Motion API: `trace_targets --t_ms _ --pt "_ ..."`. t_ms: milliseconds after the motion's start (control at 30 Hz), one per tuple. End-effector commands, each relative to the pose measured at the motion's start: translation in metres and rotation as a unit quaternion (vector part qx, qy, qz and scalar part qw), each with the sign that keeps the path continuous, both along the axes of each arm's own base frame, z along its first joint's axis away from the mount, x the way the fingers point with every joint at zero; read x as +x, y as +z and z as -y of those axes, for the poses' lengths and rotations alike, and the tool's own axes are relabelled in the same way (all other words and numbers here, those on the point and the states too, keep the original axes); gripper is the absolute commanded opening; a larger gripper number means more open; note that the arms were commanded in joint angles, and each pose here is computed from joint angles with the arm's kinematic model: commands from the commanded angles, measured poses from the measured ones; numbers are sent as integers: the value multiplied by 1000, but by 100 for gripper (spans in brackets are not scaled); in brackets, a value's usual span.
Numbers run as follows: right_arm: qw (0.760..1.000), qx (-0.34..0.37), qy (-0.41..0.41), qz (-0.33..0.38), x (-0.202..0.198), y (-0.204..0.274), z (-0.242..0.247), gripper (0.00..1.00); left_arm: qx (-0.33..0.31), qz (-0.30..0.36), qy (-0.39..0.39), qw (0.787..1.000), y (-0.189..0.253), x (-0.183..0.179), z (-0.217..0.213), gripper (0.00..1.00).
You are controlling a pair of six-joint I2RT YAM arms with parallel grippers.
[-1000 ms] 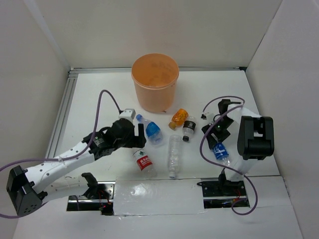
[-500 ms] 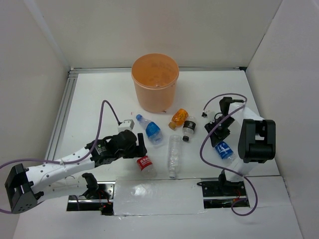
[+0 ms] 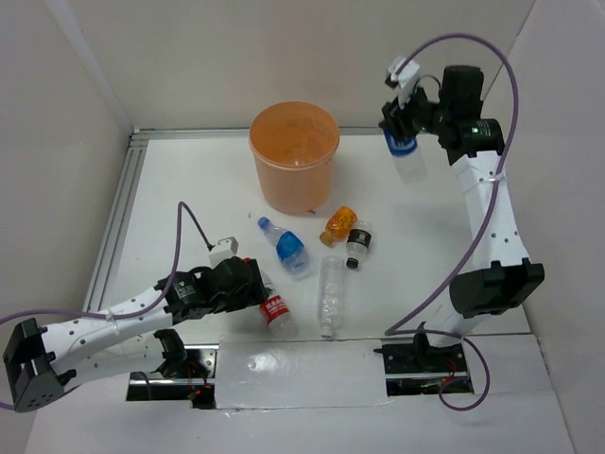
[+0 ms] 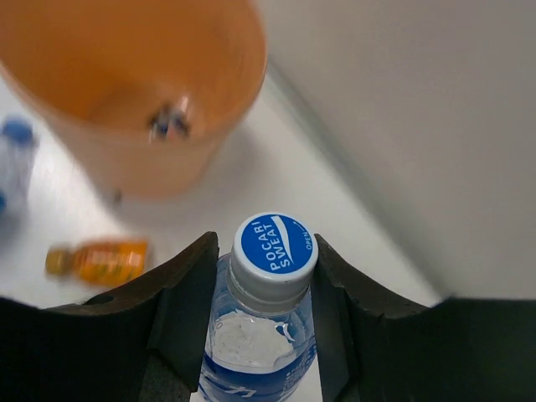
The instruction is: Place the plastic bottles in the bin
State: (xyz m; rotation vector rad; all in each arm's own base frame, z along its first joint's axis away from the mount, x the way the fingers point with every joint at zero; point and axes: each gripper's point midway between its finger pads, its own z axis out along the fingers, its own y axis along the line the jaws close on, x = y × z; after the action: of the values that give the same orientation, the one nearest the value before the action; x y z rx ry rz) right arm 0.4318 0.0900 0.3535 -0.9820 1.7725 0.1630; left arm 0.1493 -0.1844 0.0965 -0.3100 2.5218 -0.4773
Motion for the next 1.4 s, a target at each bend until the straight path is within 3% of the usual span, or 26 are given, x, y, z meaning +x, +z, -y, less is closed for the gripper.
trace_targets --t_ms 0,100,300,467,500,533,567,600,633,767,833,867,967,1000,1067,1100,1133,1167,1233,1267,1300,1333,1367 --pt "971 97 52 211 9 146 -42 0 9 -11 31 999 -2 3 -2 99" --pt "940 147 99 292 2 198 -80 0 23 -12 29 999 -13 7 2 99" --pt "911 230 187 286 -2 215 -166 0 24 0 12 1000 -29 19 18 99" --pt "919 272 197 207 28 160 -215 0 35 -9 6 999 -43 23 25 99" --pt "926 272 197 175 38 136 -227 10 47 -17 6 999 -50 22 24 99" --pt "928 270 196 168 38 133 -228 10 47 -17 6 999 -50 22 24 99" --pt "932 271 187 151 48 120 -230 41 57 -24 6 998 -59 20 22 99" --pt "937 272 177 129 54 109 -227 87 57 -24 6 998 -60 21 23 99" --pt "937 272 177 129 54 109 -227 100 63 -28 5 998 -64 20 22 99" --pt "941 271 160 125 46 117 -199 100 79 -39 5 996 -77 17 17 93" --pt "947 270 137 112 41 120 -175 100 76 -39 -2 996 -78 17 21 72" --pt "949 267 132 105 37 119 -166 100 79 -37 -7 996 -78 17 20 49" --pt "961 246 106 64 20 98 -127 100 75 -24 -25 997 -56 16 27 26" --pt "965 240 98 49 15 90 -116 100 72 -15 -29 997 -44 15 30 14" --pt "974 218 62 -14 -5 52 -84 83 59 30 -53 996 1 13 37 5" --pt "975 212 55 -38 -14 36 -75 68 51 49 -64 995 19 12 41 2" --pt "976 206 43 -54 -33 30 -64 32 41 72 -78 993 38 10 46 0" --pt "974 203 9 -98 -38 -9 -46 18 11 112 -102 988 76 12 54 0" --pt "971 202 -21 -123 -52 -35 -29 8 -22 161 -122 979 118 19 64 0" --pt "967 197 -34 -157 -70 -62 -23 13 -14 206 -140 969 139 27 66 0" --pt "964 198 -47 -171 -75 -74 -16 25 -29 241 -135 961 172 36 72 0" --pt "961 194 -49 -189 -80 -88 -16 43 -28 266 -134 954 189 43 76 0" --pt "958 197 -54 -202 -86 -97 -12 55 -33 305 -108 946 213 64 77 0"
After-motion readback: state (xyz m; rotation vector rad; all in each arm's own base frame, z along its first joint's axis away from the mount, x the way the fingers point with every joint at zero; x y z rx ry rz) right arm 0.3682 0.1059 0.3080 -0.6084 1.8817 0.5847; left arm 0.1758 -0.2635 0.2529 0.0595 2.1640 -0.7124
